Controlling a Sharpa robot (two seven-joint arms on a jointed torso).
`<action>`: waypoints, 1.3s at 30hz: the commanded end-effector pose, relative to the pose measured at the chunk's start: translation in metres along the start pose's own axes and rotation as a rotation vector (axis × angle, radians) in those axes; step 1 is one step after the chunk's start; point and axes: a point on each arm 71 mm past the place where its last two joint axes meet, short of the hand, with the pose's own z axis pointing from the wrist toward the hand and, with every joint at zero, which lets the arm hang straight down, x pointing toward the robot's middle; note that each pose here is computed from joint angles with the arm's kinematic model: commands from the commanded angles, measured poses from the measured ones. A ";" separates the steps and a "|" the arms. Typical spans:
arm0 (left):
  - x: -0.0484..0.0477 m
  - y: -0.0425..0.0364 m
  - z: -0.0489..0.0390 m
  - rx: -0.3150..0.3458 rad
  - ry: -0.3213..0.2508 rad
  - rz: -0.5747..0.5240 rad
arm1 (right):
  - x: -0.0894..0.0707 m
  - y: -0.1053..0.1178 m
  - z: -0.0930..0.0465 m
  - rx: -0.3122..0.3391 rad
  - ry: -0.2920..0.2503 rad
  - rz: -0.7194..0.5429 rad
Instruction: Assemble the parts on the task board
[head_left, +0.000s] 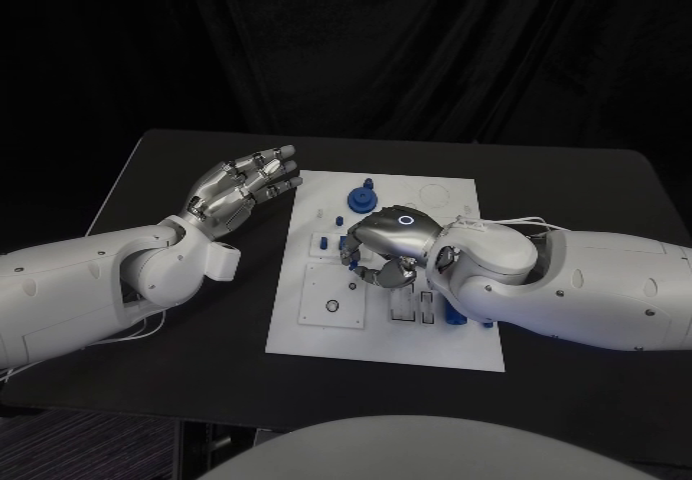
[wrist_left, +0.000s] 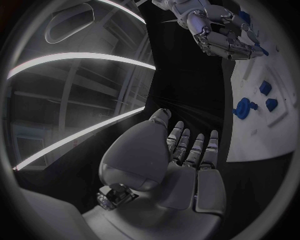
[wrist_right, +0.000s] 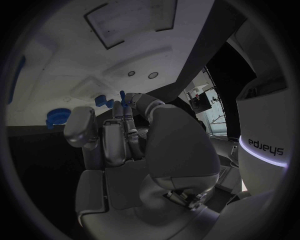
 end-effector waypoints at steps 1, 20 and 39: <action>0.0015 -0.0034 0.0003 0.056 0.014 -0.014 | 0.003 0.004 0.002 -0.022 0.006 -0.026; 0.0016 -0.0008 -0.0002 0.049 0.015 -0.017 | 0.013 0.005 0.003 -0.016 0.041 -0.018; -0.0003 0.0021 -0.0012 0.038 0.013 -0.018 | 0.016 0.005 -0.001 -0.010 0.064 -0.014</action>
